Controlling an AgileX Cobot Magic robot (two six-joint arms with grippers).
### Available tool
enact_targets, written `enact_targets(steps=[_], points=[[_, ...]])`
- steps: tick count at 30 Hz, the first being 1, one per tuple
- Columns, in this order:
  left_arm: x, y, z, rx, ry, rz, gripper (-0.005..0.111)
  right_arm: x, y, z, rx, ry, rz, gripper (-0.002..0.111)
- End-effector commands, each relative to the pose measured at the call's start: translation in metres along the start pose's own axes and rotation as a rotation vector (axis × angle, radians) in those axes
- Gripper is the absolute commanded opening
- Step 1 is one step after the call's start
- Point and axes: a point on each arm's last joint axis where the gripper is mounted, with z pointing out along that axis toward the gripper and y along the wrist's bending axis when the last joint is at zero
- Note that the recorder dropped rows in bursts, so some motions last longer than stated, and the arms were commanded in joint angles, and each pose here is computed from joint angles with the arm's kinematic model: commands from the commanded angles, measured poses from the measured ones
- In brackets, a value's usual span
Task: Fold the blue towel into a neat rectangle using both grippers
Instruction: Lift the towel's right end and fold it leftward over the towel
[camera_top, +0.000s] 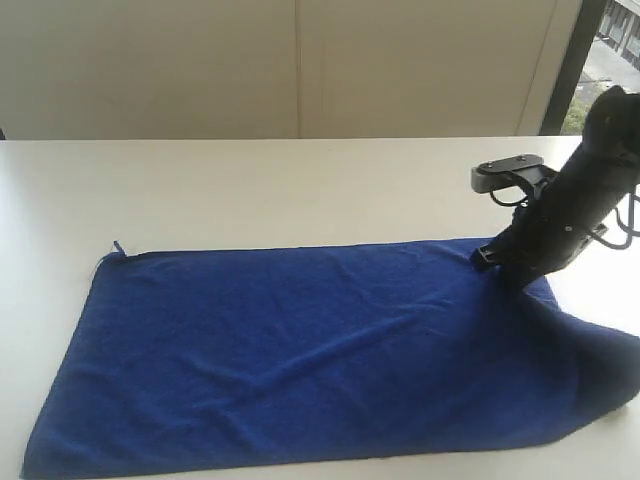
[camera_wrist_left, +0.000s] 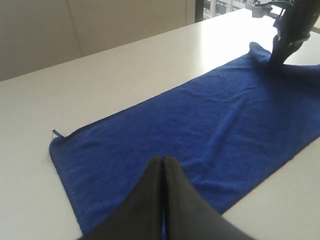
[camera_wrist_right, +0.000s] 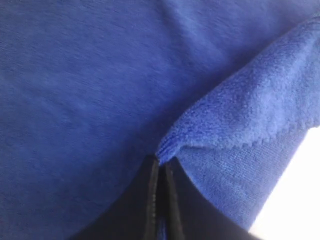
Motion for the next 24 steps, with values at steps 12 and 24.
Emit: enact_targets(steps=[12, 24], points=[[0.001, -0.001, 0.0, 0.016, -0.012, -0.021, 0.0, -0.052, 0.119, -0.021, -0.06, -0.103, -0.205, 0.0], [0.0, -0.003, 0.0, 0.033, -0.022, -0.046, 0.0, -0.077, 0.217, -0.046, -0.132, -0.228, -0.361, 0.0]])
